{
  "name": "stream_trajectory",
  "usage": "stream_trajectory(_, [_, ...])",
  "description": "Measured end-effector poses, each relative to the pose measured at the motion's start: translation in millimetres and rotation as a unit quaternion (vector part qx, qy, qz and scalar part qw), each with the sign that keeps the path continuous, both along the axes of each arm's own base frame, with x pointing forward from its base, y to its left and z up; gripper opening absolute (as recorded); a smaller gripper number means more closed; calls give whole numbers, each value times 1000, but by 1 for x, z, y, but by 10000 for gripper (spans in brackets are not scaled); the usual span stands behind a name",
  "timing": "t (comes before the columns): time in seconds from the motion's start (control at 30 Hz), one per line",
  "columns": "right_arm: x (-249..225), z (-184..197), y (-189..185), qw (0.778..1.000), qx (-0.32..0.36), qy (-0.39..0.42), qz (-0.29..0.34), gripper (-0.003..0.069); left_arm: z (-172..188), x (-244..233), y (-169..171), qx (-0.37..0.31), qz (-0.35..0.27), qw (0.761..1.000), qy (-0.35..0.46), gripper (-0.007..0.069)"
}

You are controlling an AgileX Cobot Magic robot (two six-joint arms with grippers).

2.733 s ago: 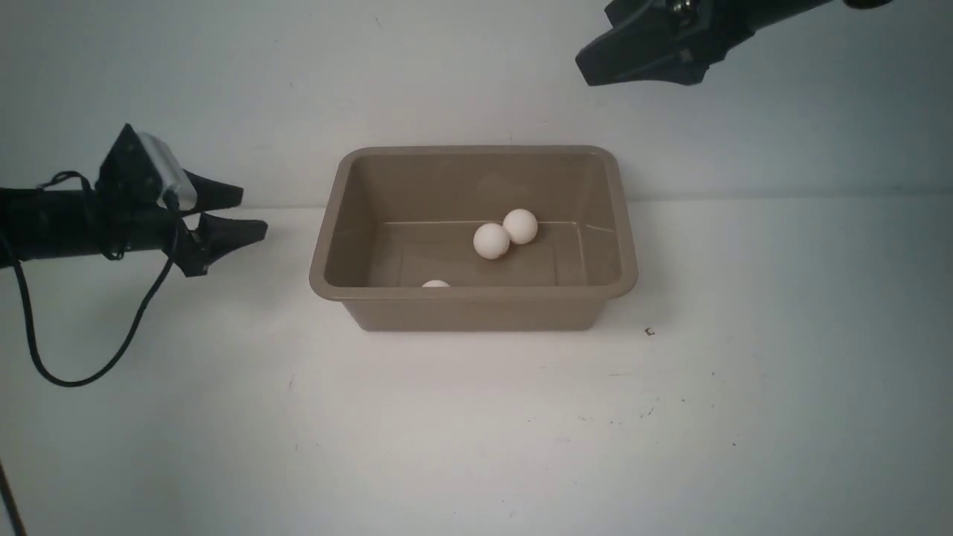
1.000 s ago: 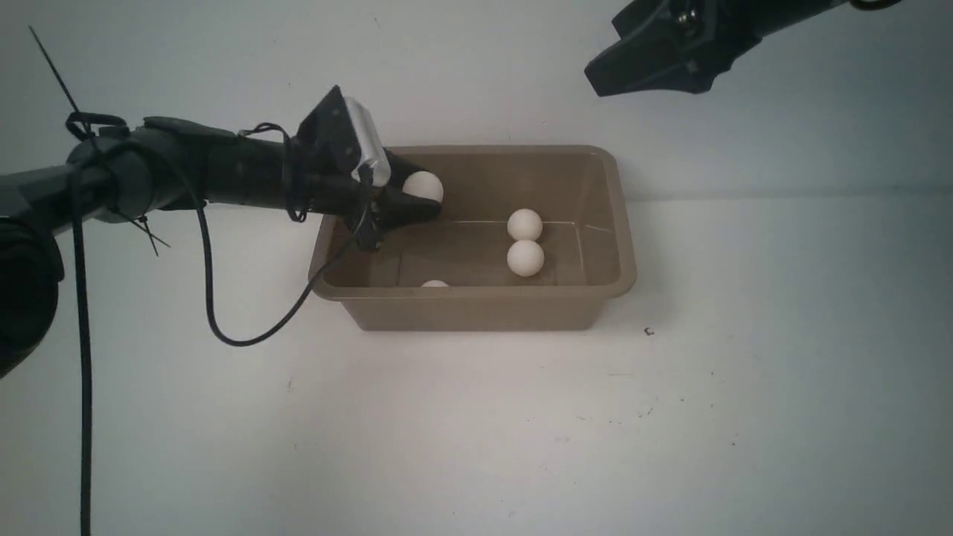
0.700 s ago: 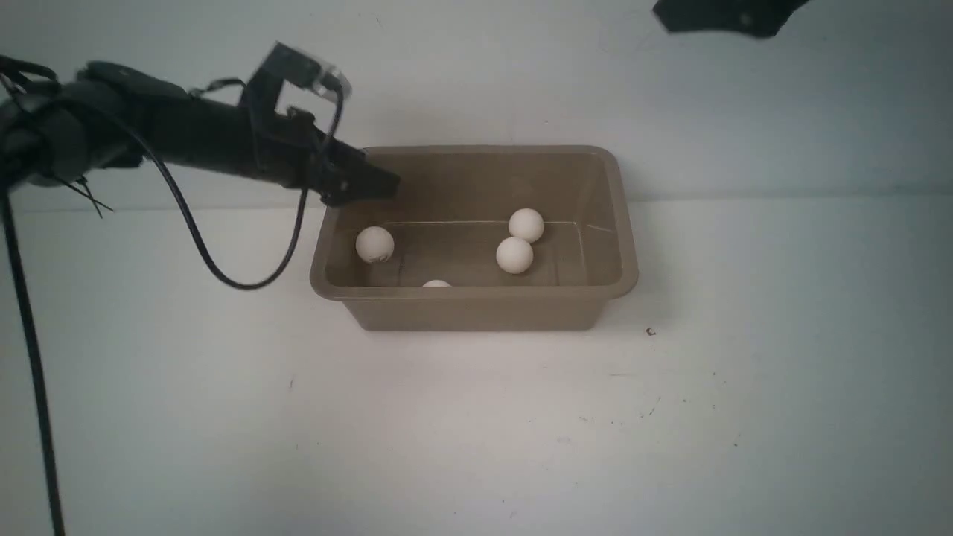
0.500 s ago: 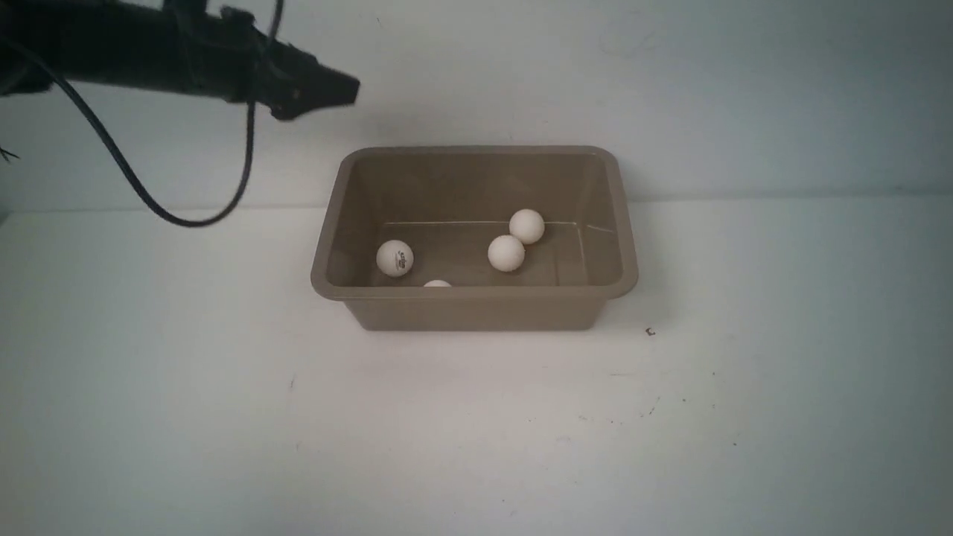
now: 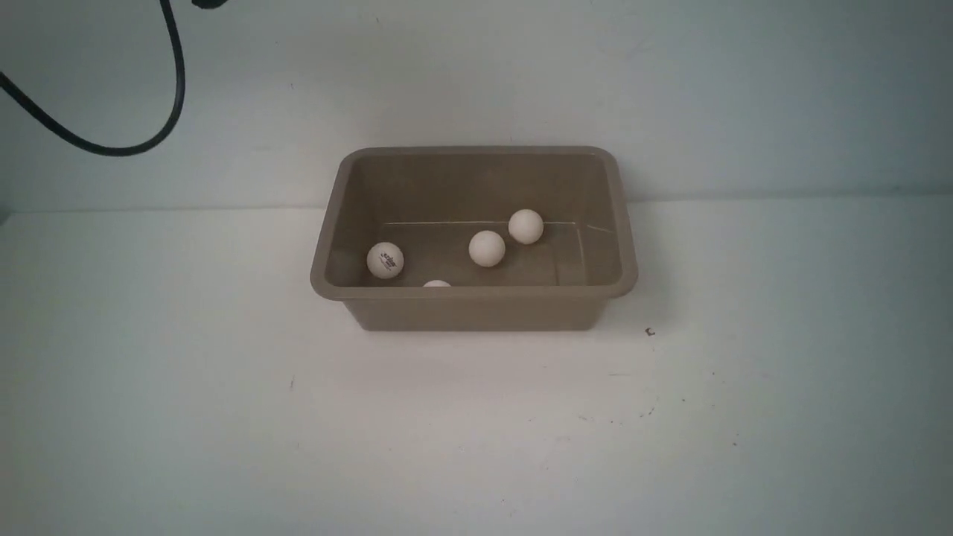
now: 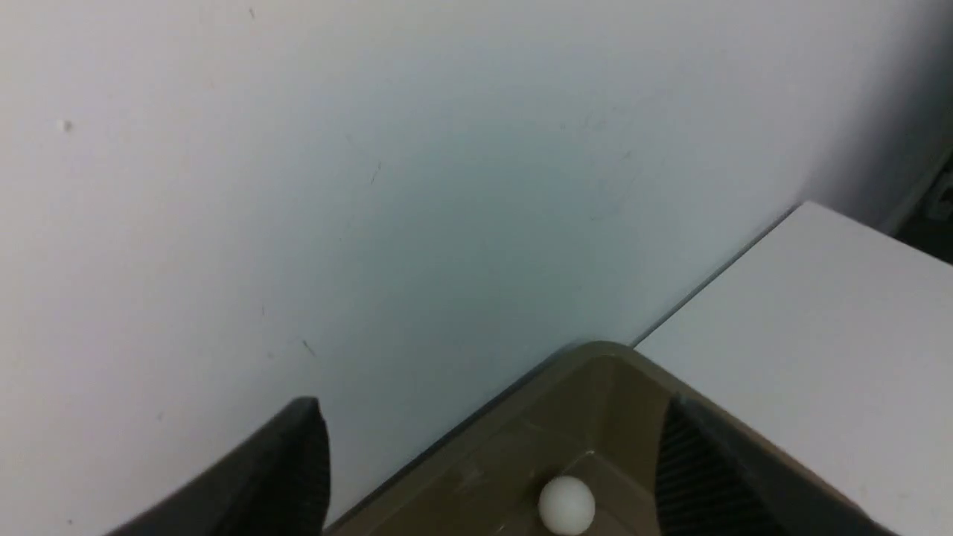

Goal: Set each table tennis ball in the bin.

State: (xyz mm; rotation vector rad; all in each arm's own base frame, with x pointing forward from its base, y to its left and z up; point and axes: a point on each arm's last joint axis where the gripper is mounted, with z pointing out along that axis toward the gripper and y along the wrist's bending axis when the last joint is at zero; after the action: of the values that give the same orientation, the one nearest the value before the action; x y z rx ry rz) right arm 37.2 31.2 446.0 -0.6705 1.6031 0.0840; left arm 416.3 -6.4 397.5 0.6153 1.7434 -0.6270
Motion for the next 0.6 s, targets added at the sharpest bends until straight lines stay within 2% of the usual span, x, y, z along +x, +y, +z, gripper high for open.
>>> stream_trajectory(0.07, [-1,-34,-2,1000,11,-8,-15,525,1,0,-1,-7,-4,1000,0,531])
stream_trajectory(0.17, [1,-109,-6,998,41,-18,-40,525,2,-2,-3,-15,-15,1000,2,531])
stream_trajectory(0.27, [2,-149,-10,992,97,-54,-62,525,2,-3,-5,-19,-25,1000,4,531])
stream_trajectory(0.3, [2,-157,-11,987,123,-71,-70,525,2,-3,-7,-20,-28,999,4,531])
stream_trajectory(0.33, [1,-163,-13,978,149,-91,-113,525,2,-4,-7,-21,-32,999,5,531])
stream_trajectory(0.37, [0,-167,-16,972,190,-105,-85,525,2,-5,-9,-24,-39,999,6,531])
stream_trajectory(0.43, [0,-170,-19,963,224,-117,-94,525,2,-6,-10,-25,-48,999,9,531])
stream_trajectory(0.53, [2,-176,-20,956,247,-121,-104,525,2,-7,-11,-27,-57,998,11,531])
stream_trajectory(0.6, [3,-179,-20,960,235,-116,-103,525,2,-8,-11,-28,-61,998,12,531])
